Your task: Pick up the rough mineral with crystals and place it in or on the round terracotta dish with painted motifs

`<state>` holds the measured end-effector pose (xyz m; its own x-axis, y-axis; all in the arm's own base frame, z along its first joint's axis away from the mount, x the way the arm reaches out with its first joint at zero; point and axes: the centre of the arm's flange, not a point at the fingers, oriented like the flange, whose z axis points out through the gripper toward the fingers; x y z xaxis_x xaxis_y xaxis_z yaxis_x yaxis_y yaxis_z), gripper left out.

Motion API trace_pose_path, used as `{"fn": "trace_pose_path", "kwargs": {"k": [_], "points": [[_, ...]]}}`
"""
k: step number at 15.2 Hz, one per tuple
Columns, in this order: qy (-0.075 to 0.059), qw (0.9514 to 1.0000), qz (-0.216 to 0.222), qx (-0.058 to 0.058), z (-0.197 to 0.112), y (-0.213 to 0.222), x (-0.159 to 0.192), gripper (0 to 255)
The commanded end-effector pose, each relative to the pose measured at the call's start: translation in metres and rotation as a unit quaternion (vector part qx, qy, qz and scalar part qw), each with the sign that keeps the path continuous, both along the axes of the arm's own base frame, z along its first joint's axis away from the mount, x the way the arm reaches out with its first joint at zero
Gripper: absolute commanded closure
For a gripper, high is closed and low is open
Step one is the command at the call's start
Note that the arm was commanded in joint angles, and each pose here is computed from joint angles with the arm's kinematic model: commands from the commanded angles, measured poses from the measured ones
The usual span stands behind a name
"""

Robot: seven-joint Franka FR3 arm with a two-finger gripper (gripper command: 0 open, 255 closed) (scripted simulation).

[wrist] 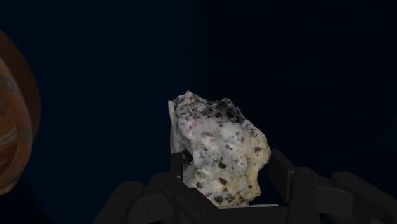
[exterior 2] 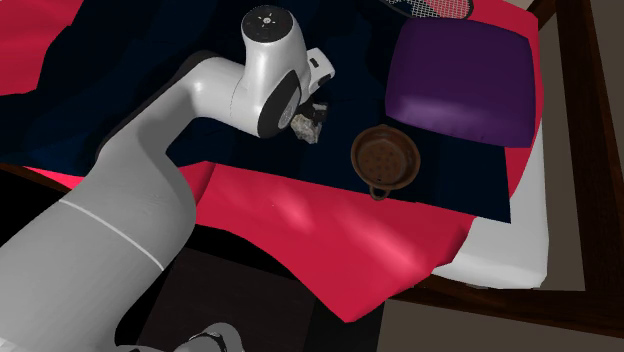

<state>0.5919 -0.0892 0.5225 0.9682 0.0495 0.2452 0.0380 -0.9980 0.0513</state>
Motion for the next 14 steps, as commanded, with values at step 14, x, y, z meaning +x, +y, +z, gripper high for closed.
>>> {"fn": "trace_pose_path", "kwargs": {"k": [14], "points": [[0.001,1.0,0.0,0.0,0.042,0.0,0.0,255]]}}
